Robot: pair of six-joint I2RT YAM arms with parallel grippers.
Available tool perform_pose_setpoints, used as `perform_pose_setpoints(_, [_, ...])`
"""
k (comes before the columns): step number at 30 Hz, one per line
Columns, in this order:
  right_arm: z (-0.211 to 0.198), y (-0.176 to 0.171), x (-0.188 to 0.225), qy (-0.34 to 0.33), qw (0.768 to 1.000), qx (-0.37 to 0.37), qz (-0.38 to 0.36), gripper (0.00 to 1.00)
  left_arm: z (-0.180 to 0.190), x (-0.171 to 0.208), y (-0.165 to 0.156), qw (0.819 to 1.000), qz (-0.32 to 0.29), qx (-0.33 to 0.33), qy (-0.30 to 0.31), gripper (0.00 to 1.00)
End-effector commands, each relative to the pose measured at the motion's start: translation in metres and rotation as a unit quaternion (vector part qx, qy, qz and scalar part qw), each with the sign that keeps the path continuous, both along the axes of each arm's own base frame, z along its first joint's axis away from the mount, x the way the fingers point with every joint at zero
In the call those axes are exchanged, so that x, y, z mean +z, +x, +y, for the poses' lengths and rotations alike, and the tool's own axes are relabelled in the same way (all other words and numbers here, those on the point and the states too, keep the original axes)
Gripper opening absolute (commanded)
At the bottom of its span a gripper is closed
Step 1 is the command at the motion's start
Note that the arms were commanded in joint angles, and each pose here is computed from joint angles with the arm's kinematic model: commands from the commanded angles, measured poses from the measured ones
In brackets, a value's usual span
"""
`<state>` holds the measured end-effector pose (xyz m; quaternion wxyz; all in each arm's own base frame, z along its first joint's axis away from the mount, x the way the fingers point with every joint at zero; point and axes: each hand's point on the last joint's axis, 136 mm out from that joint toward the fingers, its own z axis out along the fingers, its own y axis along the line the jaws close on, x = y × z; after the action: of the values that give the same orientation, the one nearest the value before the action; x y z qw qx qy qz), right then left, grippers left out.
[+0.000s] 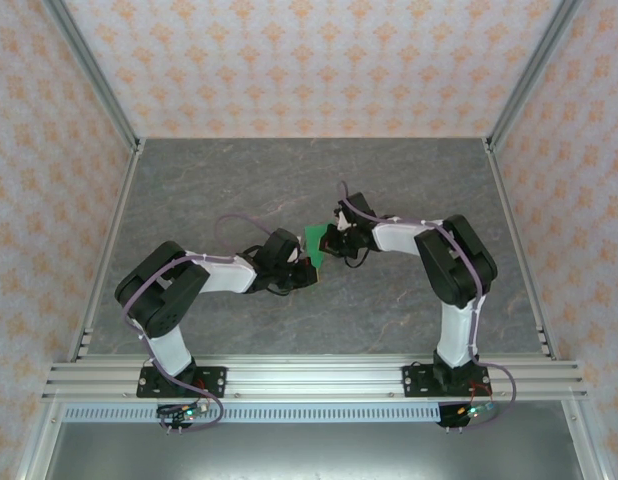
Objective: Fold a paper plane with a square sheet of paper (fold left side to right side)
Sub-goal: Fold the wing for the fifth time at the center of the table.
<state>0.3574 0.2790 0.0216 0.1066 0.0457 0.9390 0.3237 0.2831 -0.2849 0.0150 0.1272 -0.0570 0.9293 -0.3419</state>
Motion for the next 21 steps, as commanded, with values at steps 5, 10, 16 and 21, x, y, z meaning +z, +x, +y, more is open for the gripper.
perform_pose_setpoints(5, [-0.049,0.064,0.002,-0.065,0.994,-0.070,-0.054,0.04,0.031,-0.041,-0.042,0.995,0.080,-0.001,0.066,0.00])
perform_pose_setpoints(10, [-0.061,0.064,0.025,-0.085,0.991,-0.075,-0.075,0.07,0.016,-0.015,-0.035,0.998,0.048,-0.018,0.026,0.02])
perform_pose_setpoints(16, [-0.084,0.040,0.061,-0.103,0.985,-0.101,-0.096,0.16,0.004,0.055,-0.020,0.997,-0.052,-0.051,-0.021,0.21])
perform_pose_setpoints(21, [-0.084,0.003,0.080,-0.126,0.980,-0.115,-0.099,0.34,0.030,0.112,-0.021,0.986,-0.163,-0.041,-0.004,0.34])
